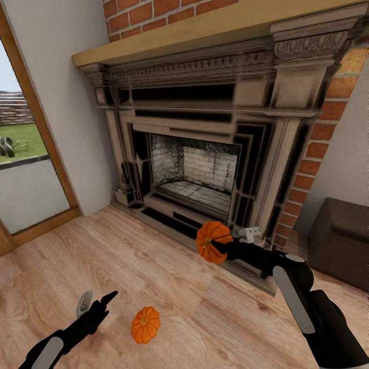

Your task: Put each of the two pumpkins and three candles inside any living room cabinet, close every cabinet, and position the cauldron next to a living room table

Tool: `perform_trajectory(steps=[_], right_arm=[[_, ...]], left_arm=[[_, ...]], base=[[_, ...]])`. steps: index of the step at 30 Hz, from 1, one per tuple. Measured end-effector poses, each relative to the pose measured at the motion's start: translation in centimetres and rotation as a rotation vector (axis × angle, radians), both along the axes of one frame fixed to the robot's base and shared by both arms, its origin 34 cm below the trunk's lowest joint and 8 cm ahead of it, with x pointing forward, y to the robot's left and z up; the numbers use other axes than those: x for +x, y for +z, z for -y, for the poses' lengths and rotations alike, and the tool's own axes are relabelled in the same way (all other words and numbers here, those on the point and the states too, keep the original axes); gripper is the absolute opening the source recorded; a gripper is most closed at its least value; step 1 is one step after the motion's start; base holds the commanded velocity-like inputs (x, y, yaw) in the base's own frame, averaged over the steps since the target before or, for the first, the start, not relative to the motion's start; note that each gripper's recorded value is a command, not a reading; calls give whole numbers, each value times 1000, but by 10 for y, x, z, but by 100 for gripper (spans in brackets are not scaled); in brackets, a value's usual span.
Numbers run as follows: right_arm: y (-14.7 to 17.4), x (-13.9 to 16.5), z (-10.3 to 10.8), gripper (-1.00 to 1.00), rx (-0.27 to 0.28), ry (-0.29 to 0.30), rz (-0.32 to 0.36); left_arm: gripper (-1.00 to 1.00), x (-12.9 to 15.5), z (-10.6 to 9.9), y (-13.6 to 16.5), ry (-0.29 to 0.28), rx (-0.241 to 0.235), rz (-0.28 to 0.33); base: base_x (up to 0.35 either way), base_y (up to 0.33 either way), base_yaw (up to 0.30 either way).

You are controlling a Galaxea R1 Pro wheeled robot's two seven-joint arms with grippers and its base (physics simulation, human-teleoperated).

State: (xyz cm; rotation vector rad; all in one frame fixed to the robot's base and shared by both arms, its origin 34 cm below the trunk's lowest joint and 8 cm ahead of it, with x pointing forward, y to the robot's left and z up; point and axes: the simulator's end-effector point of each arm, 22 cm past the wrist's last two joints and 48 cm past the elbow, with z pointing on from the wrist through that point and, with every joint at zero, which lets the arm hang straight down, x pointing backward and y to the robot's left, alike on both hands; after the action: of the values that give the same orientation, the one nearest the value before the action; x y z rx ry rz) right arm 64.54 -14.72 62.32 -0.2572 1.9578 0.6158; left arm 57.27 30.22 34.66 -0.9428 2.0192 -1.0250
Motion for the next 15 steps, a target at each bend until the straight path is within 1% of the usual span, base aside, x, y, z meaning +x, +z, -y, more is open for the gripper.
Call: perform_trajectory(steps=[4, 9, 10, 12, 13, 15], right_arm=[[0, 0, -1, -100, 4, 2, -1], [0, 0, 0, -100, 2, 2, -1], [0, 0, 0, -100, 1, 1, -1], [-5, 1, 0, -100, -1, 2, -9], [-8, 1, -1, -100, 0, 3, -14], [-13, 2, 0, -100, -1, 3, -22]], left_arm=[[100, 1, 0, 1, 0, 0, 3], [100, 6, -3, 10, -7, -1, 26], [100, 7, -4, 18, -25, -11, 37], [100, -2, -15, 33, -92, -42, 54], [100, -8, -19, 34, -112, -54, 49], [100, -16, -23, 27, -125, -68, 26]], base=[[98, 74, -265], [22, 16, -250], [5, 4, -157], [3, 2, -82], [2, 1, -51], [1, 1, -30]])
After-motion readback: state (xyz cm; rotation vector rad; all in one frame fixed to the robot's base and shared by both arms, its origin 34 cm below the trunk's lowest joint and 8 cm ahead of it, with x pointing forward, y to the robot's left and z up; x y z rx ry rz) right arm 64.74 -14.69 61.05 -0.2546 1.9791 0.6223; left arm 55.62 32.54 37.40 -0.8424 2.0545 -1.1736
